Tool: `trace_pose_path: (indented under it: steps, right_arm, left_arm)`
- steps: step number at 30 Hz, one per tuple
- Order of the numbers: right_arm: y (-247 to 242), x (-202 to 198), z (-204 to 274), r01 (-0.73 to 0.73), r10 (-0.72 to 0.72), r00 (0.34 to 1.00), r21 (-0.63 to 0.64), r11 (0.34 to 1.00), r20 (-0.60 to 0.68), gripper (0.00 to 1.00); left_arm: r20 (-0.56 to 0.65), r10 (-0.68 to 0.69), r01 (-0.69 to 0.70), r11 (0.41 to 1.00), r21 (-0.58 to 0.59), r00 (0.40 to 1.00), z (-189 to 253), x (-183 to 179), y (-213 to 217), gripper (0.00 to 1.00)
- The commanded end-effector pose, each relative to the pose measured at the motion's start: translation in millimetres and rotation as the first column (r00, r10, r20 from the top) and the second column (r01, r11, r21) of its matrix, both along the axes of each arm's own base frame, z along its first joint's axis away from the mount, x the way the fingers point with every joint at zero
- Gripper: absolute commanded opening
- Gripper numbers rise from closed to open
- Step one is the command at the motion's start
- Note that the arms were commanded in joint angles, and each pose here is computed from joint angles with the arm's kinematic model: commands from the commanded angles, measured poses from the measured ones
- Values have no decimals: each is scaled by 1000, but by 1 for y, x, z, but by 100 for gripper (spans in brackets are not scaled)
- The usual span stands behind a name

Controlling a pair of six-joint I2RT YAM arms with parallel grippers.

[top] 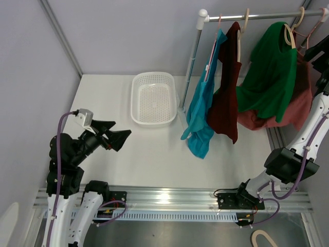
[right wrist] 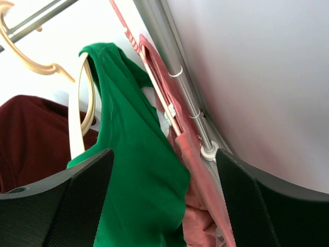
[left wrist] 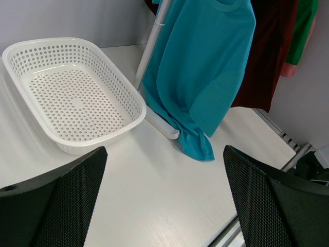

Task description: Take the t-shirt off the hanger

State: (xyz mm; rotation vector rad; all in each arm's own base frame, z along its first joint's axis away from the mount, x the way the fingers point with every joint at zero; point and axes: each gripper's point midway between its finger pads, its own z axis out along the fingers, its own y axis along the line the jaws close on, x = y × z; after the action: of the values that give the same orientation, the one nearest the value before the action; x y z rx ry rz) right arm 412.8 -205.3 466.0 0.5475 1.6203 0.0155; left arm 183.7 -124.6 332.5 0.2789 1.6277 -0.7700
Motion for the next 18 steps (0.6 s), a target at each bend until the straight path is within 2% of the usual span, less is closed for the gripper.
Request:
trace_pose_path:
  steps: [1,6,13,16,18]
  right_arm:
    - [2,6,14,-40,41,999,-35,999,34,82]
    - [-6,23,-7,-40,39,999,-36,999,-21,82]
    - [-21,36,-17,28,-37,997,-134,991,-64,82]
    - [-29,43,-22,9,-18,998,-124,992,-67,73]
    - [-34,49,-32,-1,-10,996,-117,993,-88,72]
  left_arm:
    - [1,-16,16,1000,-3,1000,0,5,-3,100]
    - [-15,-17,17,1000,4,1000,-1,11,-4,99]
    - [-67,-12,13,1000,5,998,-8,23,-5,100]
    - [-77,-30,29,999,-21,997,-4,27,-9,100]
    - [-82,-36,34,999,-33,996,-1,30,-10,99]
